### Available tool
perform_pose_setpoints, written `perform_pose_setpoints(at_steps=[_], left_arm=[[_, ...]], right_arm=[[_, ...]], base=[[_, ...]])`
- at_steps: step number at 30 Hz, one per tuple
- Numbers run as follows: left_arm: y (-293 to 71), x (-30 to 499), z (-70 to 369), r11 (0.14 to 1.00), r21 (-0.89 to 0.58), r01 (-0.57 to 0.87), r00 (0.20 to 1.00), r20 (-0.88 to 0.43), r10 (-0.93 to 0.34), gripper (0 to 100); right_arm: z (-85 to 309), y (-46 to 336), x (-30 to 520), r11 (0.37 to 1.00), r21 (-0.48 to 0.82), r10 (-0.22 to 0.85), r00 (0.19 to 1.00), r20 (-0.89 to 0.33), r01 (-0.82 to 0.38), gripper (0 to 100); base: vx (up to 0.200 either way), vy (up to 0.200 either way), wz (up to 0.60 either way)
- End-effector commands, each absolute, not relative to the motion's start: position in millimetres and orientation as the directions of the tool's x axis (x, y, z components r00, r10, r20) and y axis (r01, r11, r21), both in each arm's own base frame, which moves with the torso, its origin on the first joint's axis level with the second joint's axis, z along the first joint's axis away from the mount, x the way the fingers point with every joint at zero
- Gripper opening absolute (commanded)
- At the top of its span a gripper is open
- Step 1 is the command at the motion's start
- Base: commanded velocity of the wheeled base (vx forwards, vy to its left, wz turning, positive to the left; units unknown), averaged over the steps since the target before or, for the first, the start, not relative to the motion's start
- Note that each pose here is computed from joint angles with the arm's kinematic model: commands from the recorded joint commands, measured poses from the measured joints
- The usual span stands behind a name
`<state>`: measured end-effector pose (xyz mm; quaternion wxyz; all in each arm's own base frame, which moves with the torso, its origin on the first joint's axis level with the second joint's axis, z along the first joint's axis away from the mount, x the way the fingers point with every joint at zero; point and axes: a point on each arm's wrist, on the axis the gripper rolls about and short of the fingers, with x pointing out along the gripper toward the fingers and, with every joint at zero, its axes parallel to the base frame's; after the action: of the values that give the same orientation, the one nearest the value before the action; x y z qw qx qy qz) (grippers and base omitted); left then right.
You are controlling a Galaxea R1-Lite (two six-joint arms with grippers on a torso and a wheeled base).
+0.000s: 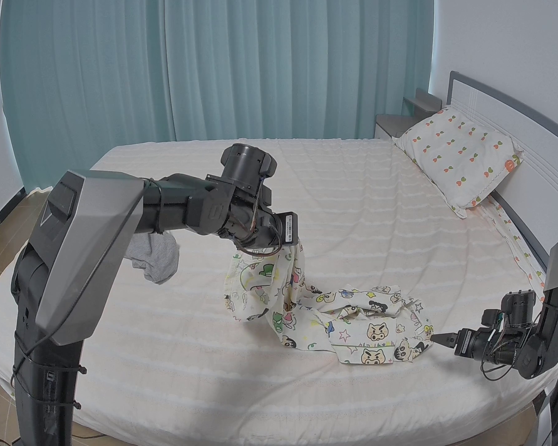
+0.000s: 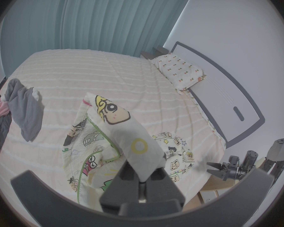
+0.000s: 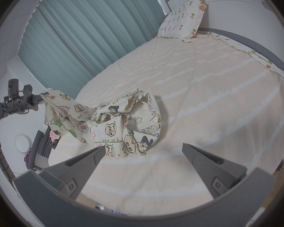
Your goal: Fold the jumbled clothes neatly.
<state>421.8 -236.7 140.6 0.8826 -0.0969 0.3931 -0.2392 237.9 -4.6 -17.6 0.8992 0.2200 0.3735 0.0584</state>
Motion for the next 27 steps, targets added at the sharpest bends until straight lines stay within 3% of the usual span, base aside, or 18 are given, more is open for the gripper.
perform_pose_setpoints(at_steps=[1, 10, 27], left_arm=[[-241.0, 415.7, 132.1, 0.867, -0.35, 0.354, 0.497, -0.716, -0.491, 0], [-266.1, 396.9, 88.6, 0.869, -0.318, 0.379, 0.321, -0.836, -0.446, 0], [-268.7, 400.8, 64.8, 0.887, -0.334, 0.319, 0.291, -0.856, -0.427, 0]], right_arm=[[-16.6, -4.5, 238.4, 0.896, 0.44, 0.27, 0.718, -0.642, 0.056, 100], [-16.2, -4.1, 238.1, 0.897, 0.44, 0.271, 0.718, -0.641, 0.054, 100], [-15.1, -0.8, 235.9, 0.897, 0.441, 0.28, 0.727, -0.627, 0.034, 100]], base=[[0.0, 0.0, 0.0], [0.0, 0.0, 0.0], [0.0, 0.0, 0.0]])
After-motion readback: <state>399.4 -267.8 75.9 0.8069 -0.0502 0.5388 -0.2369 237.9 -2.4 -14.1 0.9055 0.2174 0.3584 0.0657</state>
